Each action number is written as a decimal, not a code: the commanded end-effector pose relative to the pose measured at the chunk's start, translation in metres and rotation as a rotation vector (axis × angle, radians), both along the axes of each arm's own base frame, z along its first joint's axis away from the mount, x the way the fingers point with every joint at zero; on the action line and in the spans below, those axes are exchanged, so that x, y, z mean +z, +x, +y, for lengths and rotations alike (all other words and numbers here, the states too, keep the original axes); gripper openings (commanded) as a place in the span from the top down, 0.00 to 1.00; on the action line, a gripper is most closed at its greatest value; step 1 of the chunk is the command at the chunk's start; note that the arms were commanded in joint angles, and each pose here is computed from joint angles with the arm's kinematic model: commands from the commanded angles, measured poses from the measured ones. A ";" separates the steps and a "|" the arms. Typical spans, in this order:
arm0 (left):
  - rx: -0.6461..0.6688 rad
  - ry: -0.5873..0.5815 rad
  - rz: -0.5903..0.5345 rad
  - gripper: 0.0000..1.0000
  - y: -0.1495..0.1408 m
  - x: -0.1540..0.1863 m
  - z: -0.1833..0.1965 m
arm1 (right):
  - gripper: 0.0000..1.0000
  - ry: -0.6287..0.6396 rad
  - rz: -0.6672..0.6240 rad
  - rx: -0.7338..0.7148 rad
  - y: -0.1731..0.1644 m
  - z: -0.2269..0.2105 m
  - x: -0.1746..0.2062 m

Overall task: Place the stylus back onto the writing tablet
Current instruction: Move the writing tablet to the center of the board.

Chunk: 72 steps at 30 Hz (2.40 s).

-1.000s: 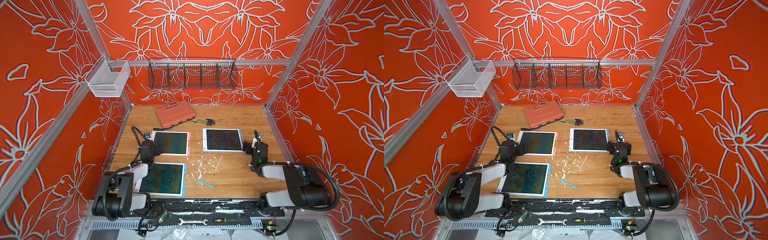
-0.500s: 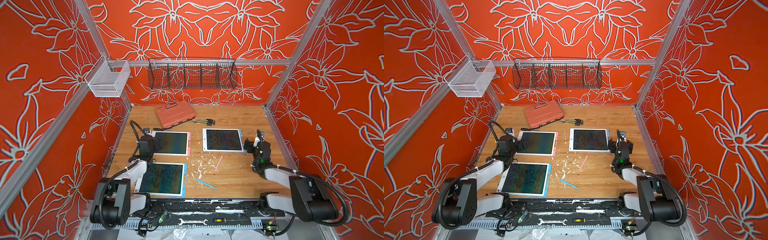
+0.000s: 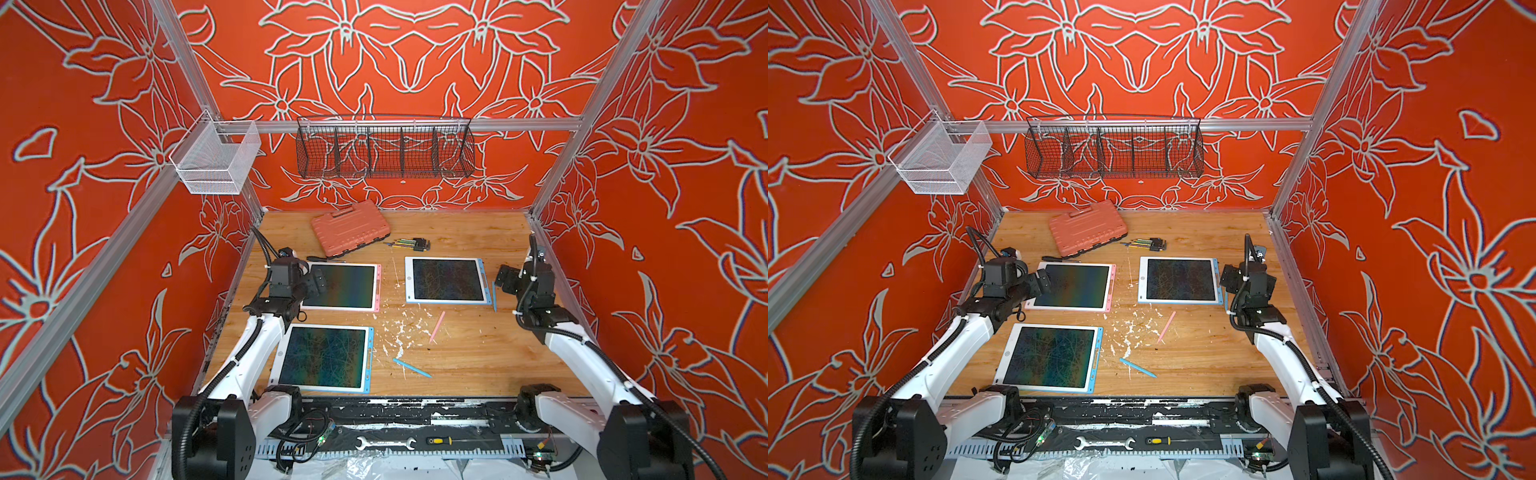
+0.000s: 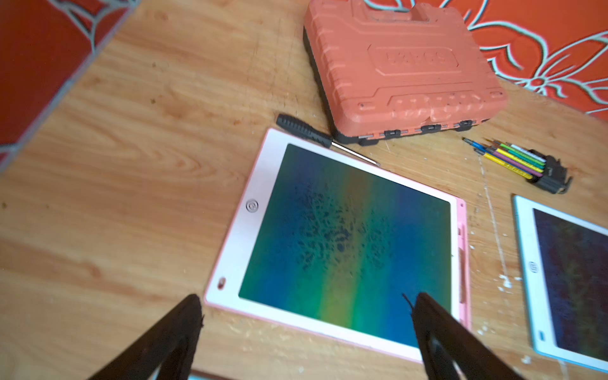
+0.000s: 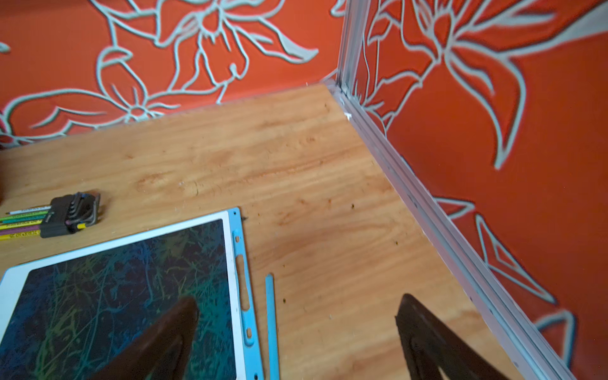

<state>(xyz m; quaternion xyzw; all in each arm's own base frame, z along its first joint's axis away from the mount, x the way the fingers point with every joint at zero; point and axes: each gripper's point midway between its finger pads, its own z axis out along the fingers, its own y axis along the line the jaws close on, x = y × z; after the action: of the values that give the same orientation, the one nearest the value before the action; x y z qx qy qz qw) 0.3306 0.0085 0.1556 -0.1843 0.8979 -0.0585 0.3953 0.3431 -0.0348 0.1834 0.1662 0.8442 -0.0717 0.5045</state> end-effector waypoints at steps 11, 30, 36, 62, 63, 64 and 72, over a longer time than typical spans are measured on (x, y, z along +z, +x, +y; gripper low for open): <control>-0.063 -0.359 0.435 0.03 -0.055 -0.029 -0.063 | 0.03 0.222 0.412 -0.086 -0.050 0.021 -0.033; -0.333 -0.356 0.710 0.01 -0.133 -0.033 -0.159 | 0.03 0.243 0.591 0.136 -0.097 0.096 -0.047; -0.407 -0.352 0.786 0.03 -0.154 -0.045 -0.184 | 0.03 0.247 0.640 0.206 -0.109 0.112 -0.062; -0.487 -0.195 0.917 0.46 -0.147 -0.107 -0.230 | 0.03 0.260 0.506 0.468 -0.119 0.165 -0.062; -0.483 -0.186 0.923 0.46 -0.147 -0.109 -0.229 | 0.03 0.260 0.509 0.471 -0.120 0.166 -0.062; -0.477 -0.177 0.928 0.47 -0.147 -0.110 -0.228 | 0.03 0.262 0.514 0.474 -0.120 0.167 -0.063; -0.457 -0.112 0.960 0.52 -0.149 -0.120 -0.221 | 0.03 0.261 0.515 0.490 -0.116 0.173 -0.063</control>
<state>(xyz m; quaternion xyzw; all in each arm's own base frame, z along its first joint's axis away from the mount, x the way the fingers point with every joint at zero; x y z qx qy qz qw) 0.1847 -0.2196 0.0377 -0.0127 0.9879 -0.1273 -0.0874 0.2256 0.1346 0.1208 0.0042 0.9610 0.1151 0.2514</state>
